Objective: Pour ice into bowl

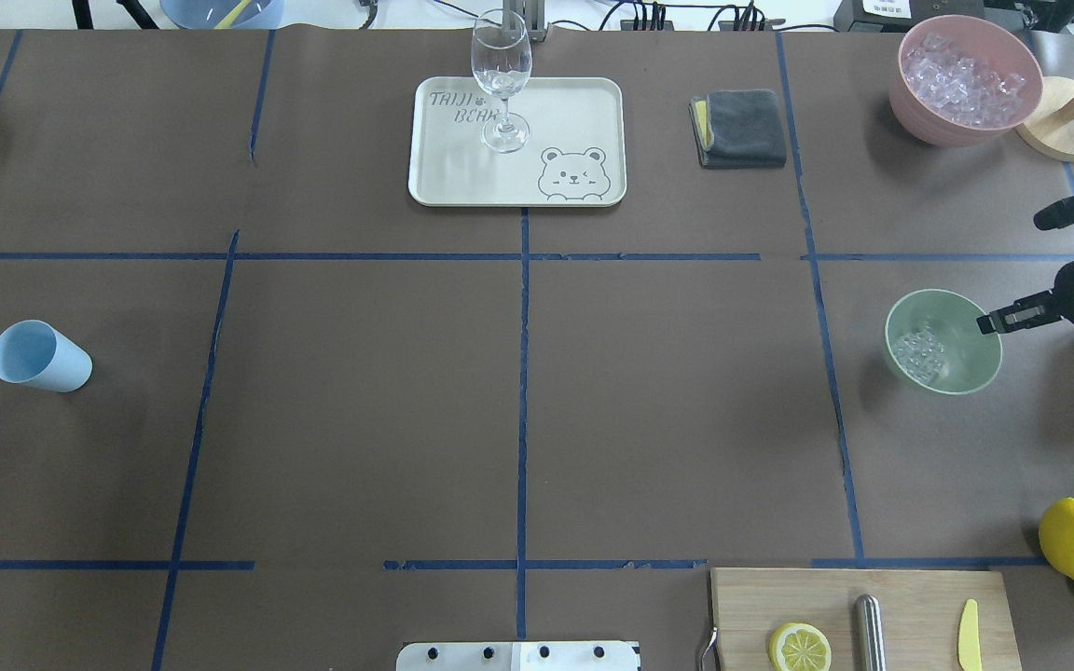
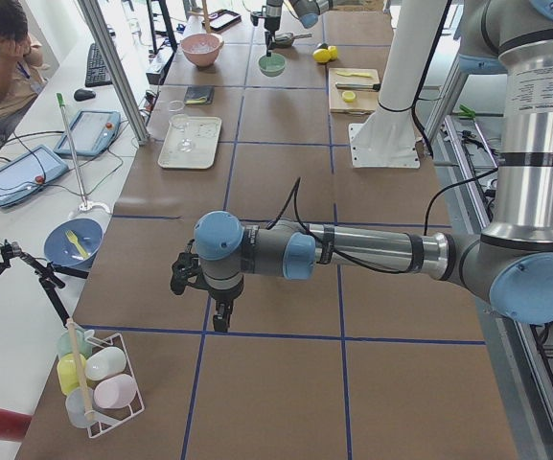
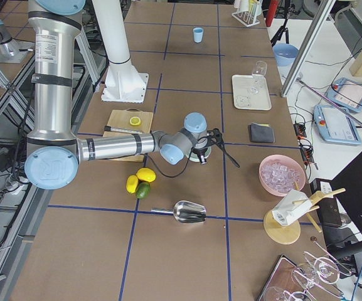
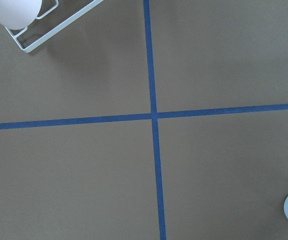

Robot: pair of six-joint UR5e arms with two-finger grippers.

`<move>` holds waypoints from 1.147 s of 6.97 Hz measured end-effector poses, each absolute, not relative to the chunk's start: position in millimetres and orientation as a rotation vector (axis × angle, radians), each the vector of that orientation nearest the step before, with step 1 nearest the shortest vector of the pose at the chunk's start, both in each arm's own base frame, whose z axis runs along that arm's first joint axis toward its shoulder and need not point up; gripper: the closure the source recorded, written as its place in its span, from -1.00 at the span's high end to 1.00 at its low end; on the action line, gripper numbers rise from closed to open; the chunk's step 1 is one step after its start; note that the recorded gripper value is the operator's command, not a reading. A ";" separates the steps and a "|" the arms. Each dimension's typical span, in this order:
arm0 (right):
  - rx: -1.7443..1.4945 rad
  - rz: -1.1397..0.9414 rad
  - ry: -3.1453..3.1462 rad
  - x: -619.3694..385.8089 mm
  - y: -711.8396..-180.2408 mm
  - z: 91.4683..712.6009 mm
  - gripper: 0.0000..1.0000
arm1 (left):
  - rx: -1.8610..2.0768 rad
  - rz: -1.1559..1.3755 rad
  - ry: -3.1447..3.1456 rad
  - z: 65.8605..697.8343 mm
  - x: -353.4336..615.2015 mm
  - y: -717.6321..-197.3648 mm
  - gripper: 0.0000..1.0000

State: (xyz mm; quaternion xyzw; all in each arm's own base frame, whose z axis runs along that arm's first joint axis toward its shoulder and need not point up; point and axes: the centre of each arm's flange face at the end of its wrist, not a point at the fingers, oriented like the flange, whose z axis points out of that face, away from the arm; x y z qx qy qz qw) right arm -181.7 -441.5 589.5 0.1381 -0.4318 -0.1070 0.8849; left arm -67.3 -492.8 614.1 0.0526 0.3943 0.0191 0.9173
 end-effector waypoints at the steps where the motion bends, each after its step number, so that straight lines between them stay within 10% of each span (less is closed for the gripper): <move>1: 0.293 -0.231 -0.925 -172.0 -428.8 615.0 0.20 | 0.107 0.041 0.812 614.0 -66.4 -492.9 1.00; 2: 0.288 -0.236 -0.944 -167.6 -423.6 625.8 0.99 | 0.106 0.043 0.812 614.0 -65.1 -493.1 1.00; 8: 0.248 -0.221 -0.768 -34.1 -463.4 658.8 1.00 | 0.105 0.048 0.813 613.9 -62.8 -493.4 1.00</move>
